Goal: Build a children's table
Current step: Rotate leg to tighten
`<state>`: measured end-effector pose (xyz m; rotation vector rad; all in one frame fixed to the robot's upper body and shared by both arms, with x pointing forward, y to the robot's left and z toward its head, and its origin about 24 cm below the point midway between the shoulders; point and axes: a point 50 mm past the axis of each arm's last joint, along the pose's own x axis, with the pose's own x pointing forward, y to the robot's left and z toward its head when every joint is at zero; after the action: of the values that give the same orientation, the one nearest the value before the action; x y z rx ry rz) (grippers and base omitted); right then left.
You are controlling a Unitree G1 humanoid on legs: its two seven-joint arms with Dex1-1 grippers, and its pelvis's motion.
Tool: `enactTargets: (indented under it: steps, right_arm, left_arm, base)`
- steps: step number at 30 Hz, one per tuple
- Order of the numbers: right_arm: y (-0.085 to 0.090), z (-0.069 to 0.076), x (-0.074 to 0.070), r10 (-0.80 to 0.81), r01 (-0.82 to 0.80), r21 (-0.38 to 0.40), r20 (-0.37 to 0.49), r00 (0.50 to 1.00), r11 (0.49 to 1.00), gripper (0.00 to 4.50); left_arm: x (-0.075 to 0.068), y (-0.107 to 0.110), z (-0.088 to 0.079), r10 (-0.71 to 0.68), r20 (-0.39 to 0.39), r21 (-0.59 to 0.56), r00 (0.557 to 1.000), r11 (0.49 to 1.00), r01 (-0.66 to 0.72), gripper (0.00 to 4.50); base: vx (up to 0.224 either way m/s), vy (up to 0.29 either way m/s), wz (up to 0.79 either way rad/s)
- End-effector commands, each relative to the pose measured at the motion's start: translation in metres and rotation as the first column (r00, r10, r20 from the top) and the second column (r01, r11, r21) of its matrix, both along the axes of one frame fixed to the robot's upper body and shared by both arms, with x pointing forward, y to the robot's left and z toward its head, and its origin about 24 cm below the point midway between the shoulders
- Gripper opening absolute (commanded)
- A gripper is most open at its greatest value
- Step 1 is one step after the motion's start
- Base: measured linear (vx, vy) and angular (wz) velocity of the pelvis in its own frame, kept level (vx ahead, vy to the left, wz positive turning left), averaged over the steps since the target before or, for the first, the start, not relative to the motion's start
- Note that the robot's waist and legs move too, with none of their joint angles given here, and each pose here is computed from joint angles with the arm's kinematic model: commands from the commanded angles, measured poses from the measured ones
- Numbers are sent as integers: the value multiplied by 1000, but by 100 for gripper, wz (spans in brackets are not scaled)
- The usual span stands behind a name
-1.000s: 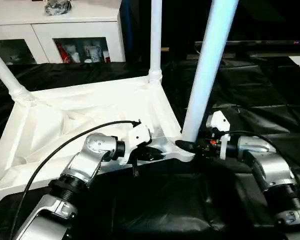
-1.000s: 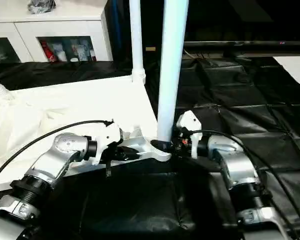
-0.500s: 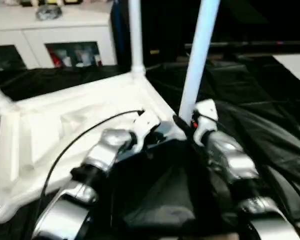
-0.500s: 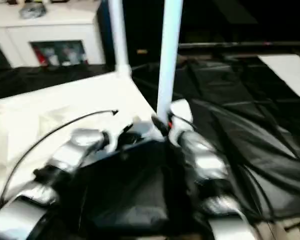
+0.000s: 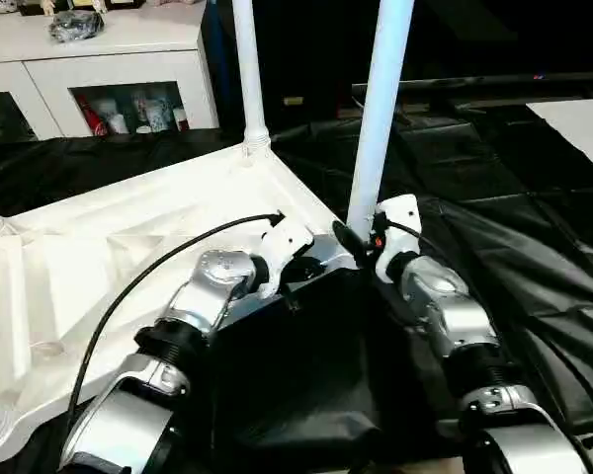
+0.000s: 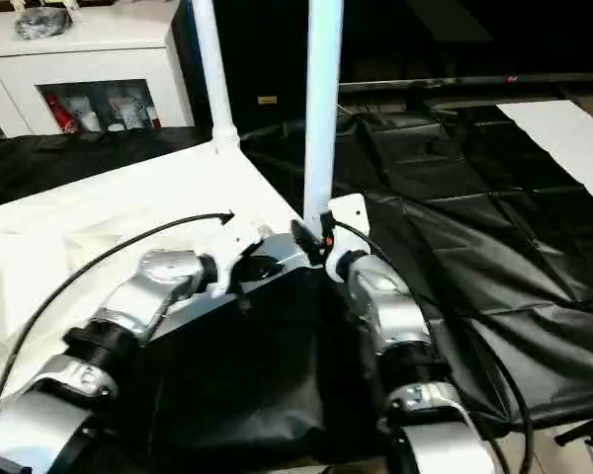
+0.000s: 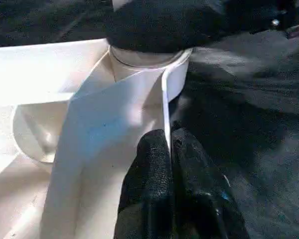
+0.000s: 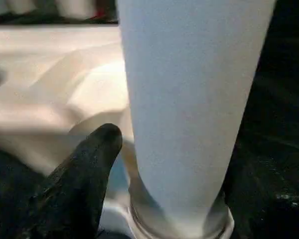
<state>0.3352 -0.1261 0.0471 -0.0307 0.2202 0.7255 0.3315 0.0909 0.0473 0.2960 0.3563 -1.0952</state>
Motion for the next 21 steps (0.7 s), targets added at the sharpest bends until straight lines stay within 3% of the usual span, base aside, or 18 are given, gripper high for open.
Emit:
enactTargets:
  steps: [1, 3, 7, 8, 13, 19, 21]
  right_arm:
    - [21, -10, -12, 172, -173, 0, -61, 983, 985, 356]
    - [7, -5, -18, 283, -285, -16, -69, 957, 958, 356]
    - [1, -3, -22, 340, -343, -26, -81, 937, 939, 356]
    - [-8, -3, -28, 411, -418, -58, -104, 906, 907, 356]
    - [-19, -2, -36, 492, -506, -74, -148, 858, 859, 356]
    - [-22, 2, -37, 524, -538, -62, -155, 837, 841, 356]
    - [-21, 2, -38, 540, -554, -55, -160, 826, 831, 329]
  left_arm:
    - [-1, -15, 21, -115, 81, -53, 990, 991, 120, 0]
    - [-8, -5, 20, -192, 64, -48, 979, 980, 195, 0]
    - [-10, 0, 20, -220, 56, -41, 974, 974, 223, 0]
    - [-16, 10, 20, -271, 29, -37, 962, 962, 272, 0]
    - [-24, 25, 20, -331, -11, -29, 944, 943, 330, 0]
    - [-31, 36, 20, -367, -49, -30, 929, 930, 366, 0]
    - [-33, 38, 19, -375, -60, -30, 925, 927, 374, 0]
  base:
    - [0, 0, 0]
    - [0, 0, 0]
    - [0, 0, 0]
    - [0, 0, 0]
    - [0, 0, 0]
    - [0, 0, 0]
    - [0, 0, 0]
